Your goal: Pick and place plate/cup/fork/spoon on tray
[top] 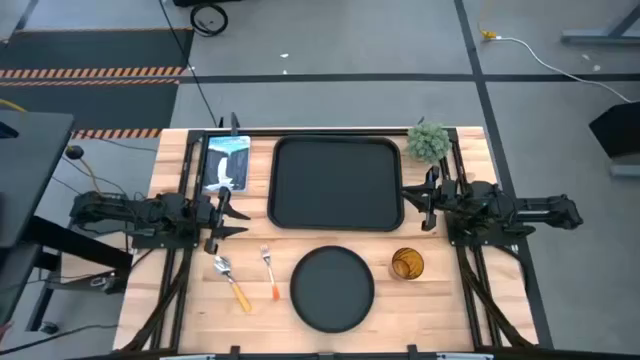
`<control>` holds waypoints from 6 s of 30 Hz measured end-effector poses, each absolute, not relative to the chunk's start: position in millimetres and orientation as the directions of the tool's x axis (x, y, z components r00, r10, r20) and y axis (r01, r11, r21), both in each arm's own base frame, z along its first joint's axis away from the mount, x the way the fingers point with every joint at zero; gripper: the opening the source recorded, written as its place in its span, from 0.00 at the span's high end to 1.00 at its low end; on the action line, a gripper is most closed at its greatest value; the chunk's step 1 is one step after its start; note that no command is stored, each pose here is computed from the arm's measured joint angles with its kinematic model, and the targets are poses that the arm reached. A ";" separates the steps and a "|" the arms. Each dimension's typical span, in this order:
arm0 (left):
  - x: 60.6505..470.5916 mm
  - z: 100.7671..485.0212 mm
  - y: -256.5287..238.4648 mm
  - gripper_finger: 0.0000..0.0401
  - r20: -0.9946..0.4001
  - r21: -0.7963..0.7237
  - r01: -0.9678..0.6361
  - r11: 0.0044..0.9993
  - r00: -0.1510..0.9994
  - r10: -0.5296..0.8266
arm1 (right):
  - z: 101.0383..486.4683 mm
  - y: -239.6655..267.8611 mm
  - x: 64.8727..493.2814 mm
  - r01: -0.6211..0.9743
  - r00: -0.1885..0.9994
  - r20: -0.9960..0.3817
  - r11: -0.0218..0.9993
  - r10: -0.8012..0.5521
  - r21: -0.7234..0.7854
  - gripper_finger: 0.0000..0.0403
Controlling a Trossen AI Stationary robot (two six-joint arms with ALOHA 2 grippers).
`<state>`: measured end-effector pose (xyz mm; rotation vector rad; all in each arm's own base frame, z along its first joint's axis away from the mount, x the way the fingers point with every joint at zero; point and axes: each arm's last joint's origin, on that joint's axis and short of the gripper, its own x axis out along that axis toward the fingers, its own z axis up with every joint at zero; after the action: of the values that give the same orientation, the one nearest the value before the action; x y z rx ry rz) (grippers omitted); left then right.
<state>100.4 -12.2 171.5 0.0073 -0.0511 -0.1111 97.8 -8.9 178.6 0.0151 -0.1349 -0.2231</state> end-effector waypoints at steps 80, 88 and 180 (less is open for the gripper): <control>100.4 171.5 -12.2 0.65 0.051 0.010 0.111 0.994 0.993 -0.111 | 224.0 -7.1 90.1 0.084 0.940 0.296 0.956 -0.169 0.280 0.86; 100.4 171.5 -12.3 0.65 0.051 0.010 0.111 0.994 0.992 -0.112 | 254.4 -11.2 86.2 0.354 0.934 -0.170 0.884 -0.315 0.306 0.91; 100.4 171.5 -12.3 0.65 0.050 0.010 0.111 0.994 0.993 -0.111 | 228.4 81.9 233.4 -0.042 -0.010 -1.000 0.999 0.027 0.027 0.96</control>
<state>100.4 -12.3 171.5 0.0072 -0.0503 -0.1114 233.4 81.9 228.4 -0.0120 1.5798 0.0546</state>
